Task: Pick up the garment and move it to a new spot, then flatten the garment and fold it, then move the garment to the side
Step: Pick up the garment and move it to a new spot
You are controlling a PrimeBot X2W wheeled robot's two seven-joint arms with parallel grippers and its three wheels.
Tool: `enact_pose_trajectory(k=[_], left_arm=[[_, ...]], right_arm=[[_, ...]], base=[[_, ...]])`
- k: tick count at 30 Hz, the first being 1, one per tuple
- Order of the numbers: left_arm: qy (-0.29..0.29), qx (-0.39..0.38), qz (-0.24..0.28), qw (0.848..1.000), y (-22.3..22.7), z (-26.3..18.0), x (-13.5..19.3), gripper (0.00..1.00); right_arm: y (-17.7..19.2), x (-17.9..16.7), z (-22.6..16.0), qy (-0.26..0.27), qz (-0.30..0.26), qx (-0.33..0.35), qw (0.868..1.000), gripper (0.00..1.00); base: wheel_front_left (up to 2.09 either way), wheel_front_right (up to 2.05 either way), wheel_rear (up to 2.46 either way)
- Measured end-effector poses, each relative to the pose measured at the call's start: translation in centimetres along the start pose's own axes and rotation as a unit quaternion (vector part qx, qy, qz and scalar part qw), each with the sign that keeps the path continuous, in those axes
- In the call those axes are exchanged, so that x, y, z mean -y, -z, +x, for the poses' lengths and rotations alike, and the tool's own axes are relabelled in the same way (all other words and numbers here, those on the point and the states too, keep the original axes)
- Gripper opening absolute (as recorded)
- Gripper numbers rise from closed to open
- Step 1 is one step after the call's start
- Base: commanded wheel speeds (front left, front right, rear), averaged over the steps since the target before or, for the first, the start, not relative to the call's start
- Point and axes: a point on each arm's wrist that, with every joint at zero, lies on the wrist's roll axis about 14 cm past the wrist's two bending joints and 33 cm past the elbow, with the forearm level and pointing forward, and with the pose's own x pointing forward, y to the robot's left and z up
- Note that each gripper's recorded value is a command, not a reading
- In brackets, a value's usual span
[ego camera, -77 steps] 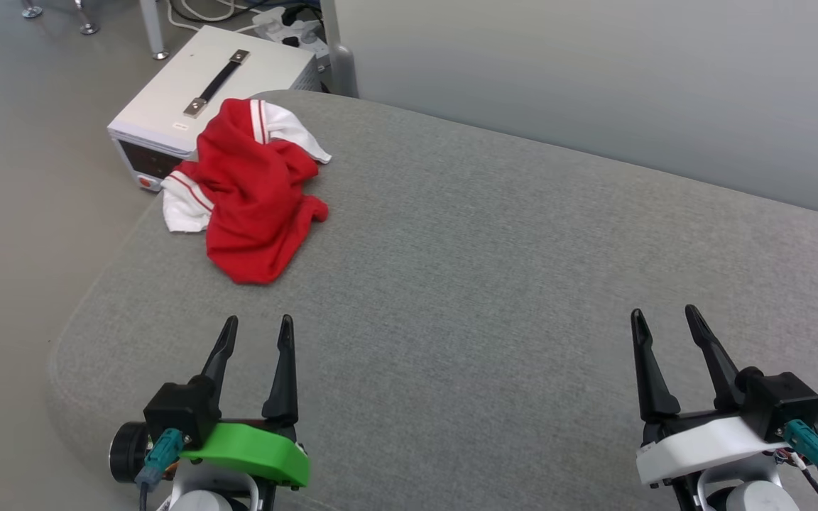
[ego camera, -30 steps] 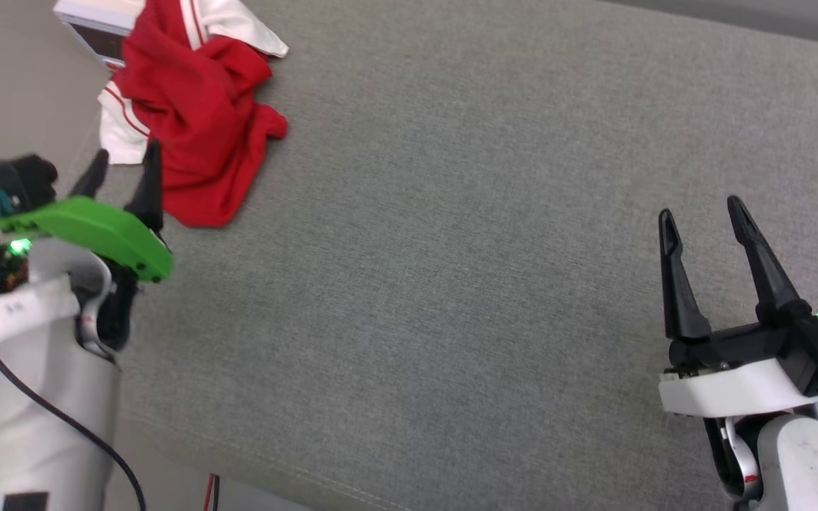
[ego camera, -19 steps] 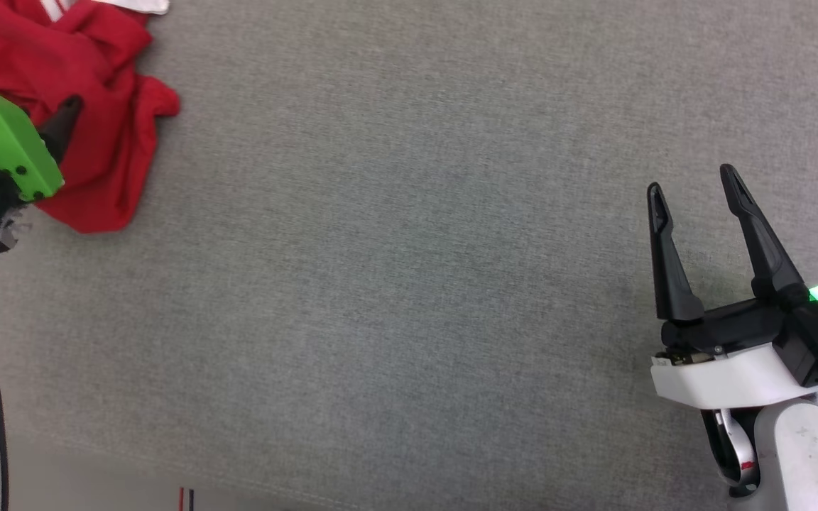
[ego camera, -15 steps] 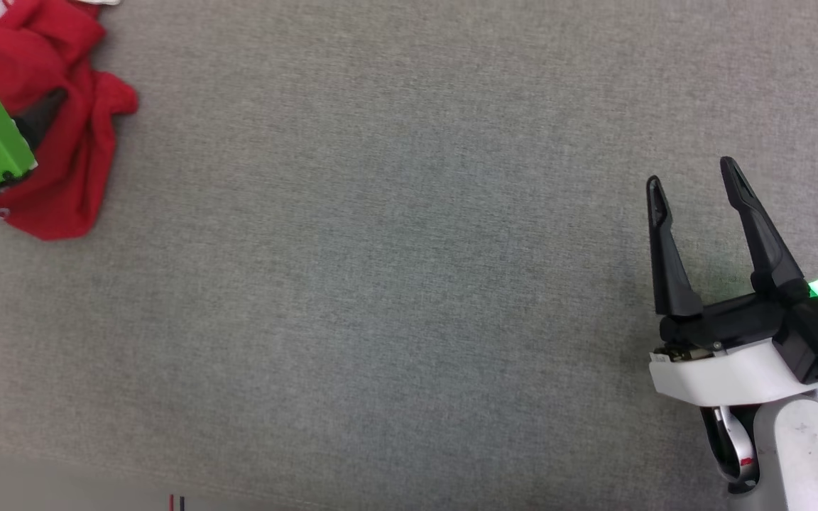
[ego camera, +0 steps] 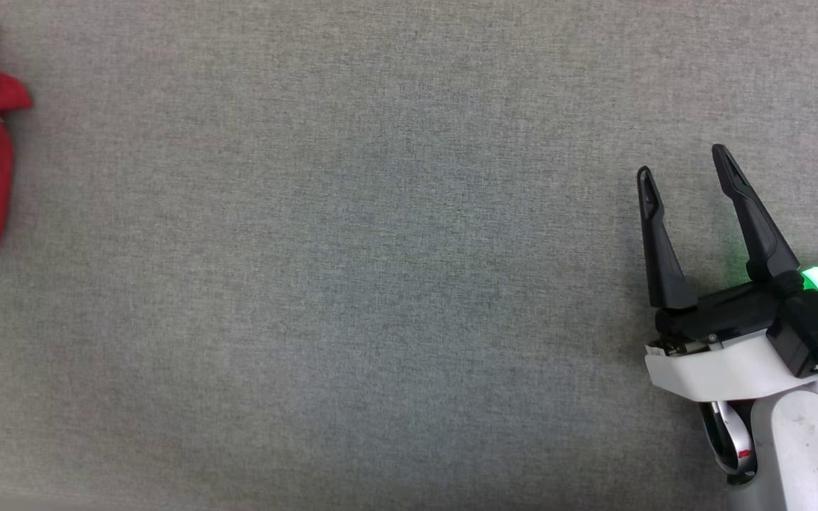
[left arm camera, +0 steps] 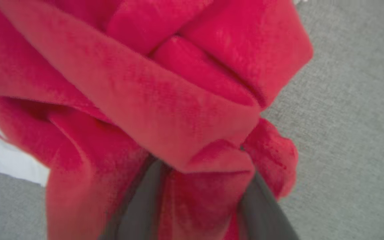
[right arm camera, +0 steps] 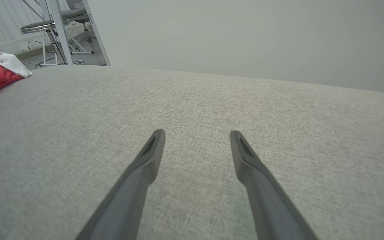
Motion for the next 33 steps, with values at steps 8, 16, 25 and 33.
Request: enact_pose_trajectory(k=[8, 16, 25, 33], left_arm=[[0.004, 0.065, -0.014, 0.998, -1.5, -1.7, -0.5, 0.0], [0.038, 0.256, -0.01, 0.966, -7.2, -7.7, 0.5, 0.0], [0.087, 0.393, 0.054, 0.914, -10.9, -16.7, 4.4, 0.0], [0.145, 0.477, 0.14, 0.855, -12.0, -25.2, 10.7, 0.0]], right_arm=[[-0.9, -0.3, 0.0, -0.003, -0.006, 0.006, 1.0, 1.0], [-3.6, -0.5, -0.6, 0.007, -0.002, 0.032, 0.999, 1.0], [-7.4, 2.3, -2.5, 0.061, -0.021, 0.064, 0.996, 1.0], [-11.7, 2.8, -5.2, 0.086, -0.027, 0.108, 0.99, 1.0]], base=[[0.0, 0.0, 0.0], [0.0, 0.0, 0.0], [0.0, 0.0, 0.0], [0.0, 0.0, 0.0]])
